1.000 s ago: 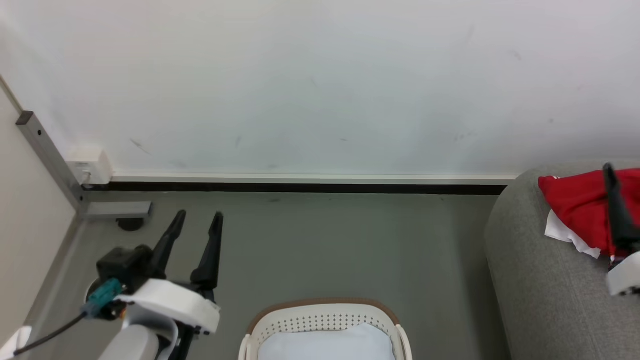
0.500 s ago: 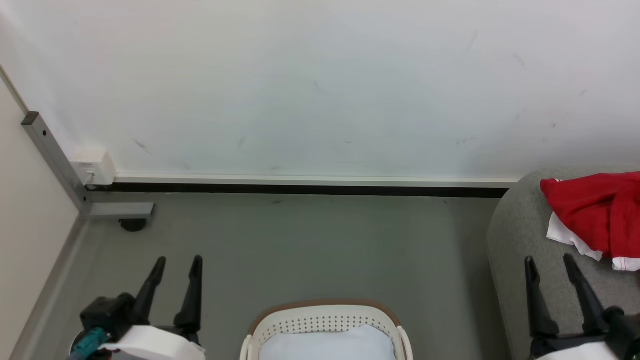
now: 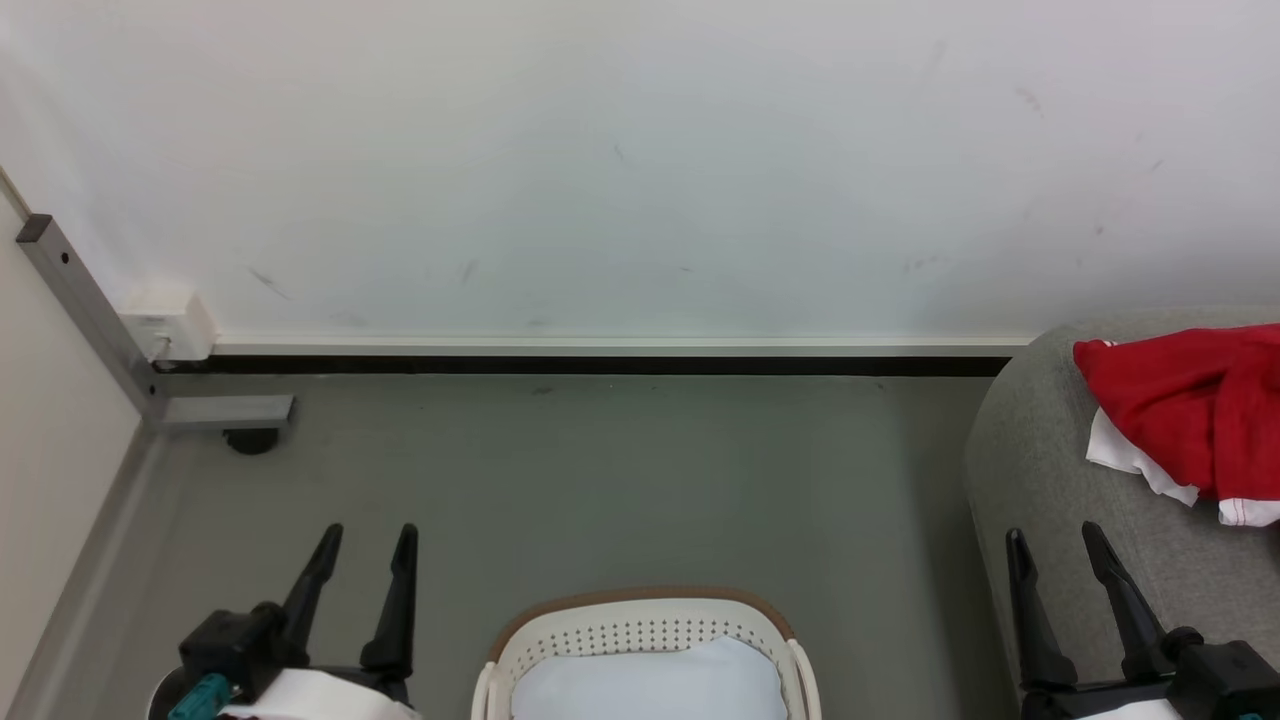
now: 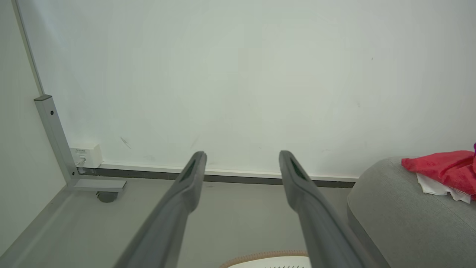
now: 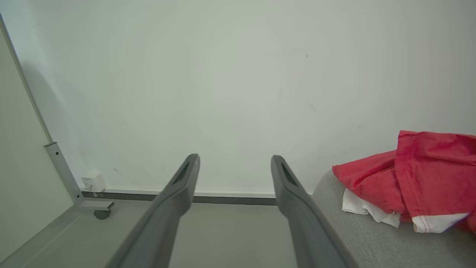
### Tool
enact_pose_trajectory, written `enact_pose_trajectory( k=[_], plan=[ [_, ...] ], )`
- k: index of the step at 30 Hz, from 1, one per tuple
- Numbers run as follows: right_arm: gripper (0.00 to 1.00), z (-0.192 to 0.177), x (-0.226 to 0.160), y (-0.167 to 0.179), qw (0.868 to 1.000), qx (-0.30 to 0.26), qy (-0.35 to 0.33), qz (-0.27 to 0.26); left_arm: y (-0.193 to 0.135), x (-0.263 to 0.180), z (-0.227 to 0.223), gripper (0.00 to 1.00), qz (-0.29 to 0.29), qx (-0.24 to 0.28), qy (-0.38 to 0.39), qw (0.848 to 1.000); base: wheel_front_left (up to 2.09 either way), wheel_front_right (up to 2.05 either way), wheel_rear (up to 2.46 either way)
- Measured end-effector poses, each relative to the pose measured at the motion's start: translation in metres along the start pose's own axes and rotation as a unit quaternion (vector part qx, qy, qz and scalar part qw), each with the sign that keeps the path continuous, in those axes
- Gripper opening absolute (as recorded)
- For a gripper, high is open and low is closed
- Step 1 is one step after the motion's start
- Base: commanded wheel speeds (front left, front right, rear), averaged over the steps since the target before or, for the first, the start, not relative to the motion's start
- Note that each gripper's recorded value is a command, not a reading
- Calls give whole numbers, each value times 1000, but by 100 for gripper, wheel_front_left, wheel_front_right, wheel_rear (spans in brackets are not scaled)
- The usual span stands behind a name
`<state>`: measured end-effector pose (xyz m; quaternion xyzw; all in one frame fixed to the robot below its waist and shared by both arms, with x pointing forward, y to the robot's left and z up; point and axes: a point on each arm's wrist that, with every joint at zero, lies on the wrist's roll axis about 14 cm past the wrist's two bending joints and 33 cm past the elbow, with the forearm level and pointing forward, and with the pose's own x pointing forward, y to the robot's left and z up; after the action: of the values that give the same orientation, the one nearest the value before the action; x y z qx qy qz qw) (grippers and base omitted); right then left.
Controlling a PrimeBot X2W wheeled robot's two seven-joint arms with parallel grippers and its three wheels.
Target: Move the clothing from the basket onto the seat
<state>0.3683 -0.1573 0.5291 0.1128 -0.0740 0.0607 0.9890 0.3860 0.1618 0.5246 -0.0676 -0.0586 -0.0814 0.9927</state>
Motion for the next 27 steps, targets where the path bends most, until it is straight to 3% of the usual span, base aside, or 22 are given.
enact_pose_trajectory(
  k=[20, 21, 27],
  plan=[
    [100, -1, 2, 5, 1000, 17, 0, 5, -2, 0, -7, 100, 1, -3, 9, 1000, 0, 0, 0],
    [0, -2, 2, 5, 1000, 17, 1, 4, -3, -1, -9, 0, 1, -4, 11, 1000, 0, 0, 0],
    [0, -21, -9, 1, 999, 38, 34, -9, -2, -10, -30, 0, 13, -32, 46, 998, 0, 0, 0]
  ],
)
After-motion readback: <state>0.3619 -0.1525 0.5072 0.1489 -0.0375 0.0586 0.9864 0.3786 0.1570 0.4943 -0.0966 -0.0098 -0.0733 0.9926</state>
